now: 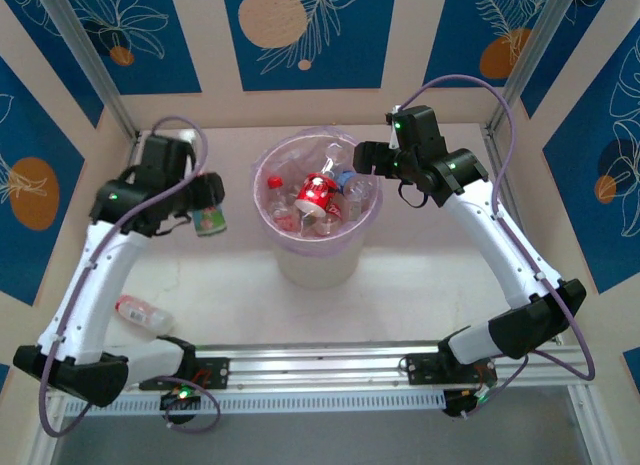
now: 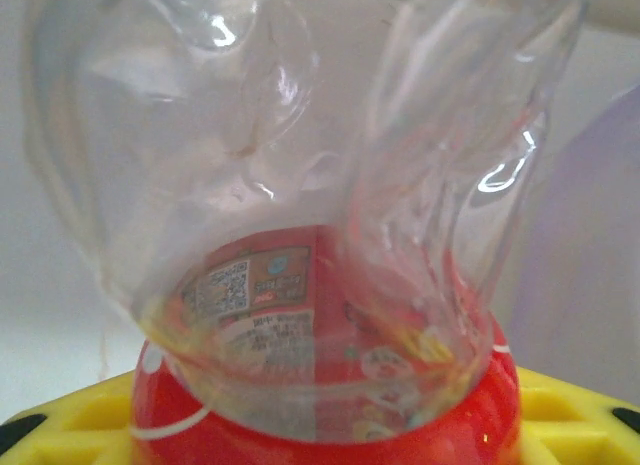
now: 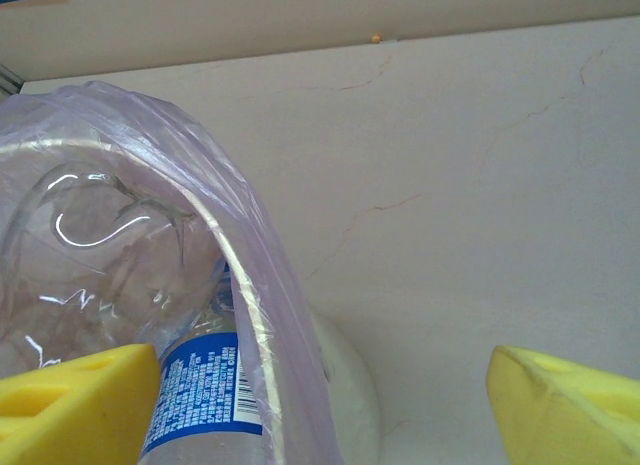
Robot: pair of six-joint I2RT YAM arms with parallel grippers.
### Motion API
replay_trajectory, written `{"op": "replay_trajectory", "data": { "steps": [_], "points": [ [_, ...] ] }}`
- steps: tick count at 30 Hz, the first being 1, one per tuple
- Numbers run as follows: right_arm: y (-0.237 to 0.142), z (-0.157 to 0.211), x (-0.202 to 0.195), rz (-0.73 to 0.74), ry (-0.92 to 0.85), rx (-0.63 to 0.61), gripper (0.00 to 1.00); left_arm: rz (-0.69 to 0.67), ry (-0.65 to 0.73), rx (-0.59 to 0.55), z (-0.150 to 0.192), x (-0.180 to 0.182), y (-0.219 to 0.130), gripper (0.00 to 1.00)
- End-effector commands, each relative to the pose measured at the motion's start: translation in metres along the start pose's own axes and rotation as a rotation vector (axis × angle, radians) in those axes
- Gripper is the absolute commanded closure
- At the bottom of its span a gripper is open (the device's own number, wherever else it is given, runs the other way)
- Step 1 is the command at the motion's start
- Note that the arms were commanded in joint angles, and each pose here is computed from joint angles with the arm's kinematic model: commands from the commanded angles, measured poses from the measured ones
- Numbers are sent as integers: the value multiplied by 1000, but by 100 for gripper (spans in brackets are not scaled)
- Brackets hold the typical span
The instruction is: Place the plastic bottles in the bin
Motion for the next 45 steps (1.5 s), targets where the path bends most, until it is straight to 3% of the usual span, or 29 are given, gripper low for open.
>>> {"op": "replay_trajectory", "data": {
  "steps": [1,4,7,11,14,16,29,45],
  "points": [
    [-18,-3,1,-9,8,-39,14,73,183,-58,-22,-9,-23,67],
    [-18,-3,2,-21,16,-36,14,217,213,-133,-49,-29,-38,82],
    [-21,-3,6,-51,26,-32,15,351,241,-165,-70,-52,-46,92],
    [-24,-2,10,-79,33,-14,19,523,275,-172,-83,-83,-53,97],
    [-29,-2,11,-98,37,-2,30,611,336,-117,-80,-112,-46,98],
    [-34,-1,10,-99,43,3,39,628,373,-65,-75,-128,-33,98],
    [-38,19,-2,-78,89,87,68,621,407,154,-46,-155,19,100],
    [-13,31,-4,-101,94,147,71,544,433,321,-19,-151,60,100]
  ]
}}
Point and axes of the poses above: each hand's point on the last joint's axis, 136 mm out from that joint toward the fingers, its own y axis out along the fingers, its own x axis along the line the jaws close on, z = x × y, the point moved 9 cm from there along -y, back along the fingers, and after that the axes turned 2 degrees about y, right-handed, at the moved point
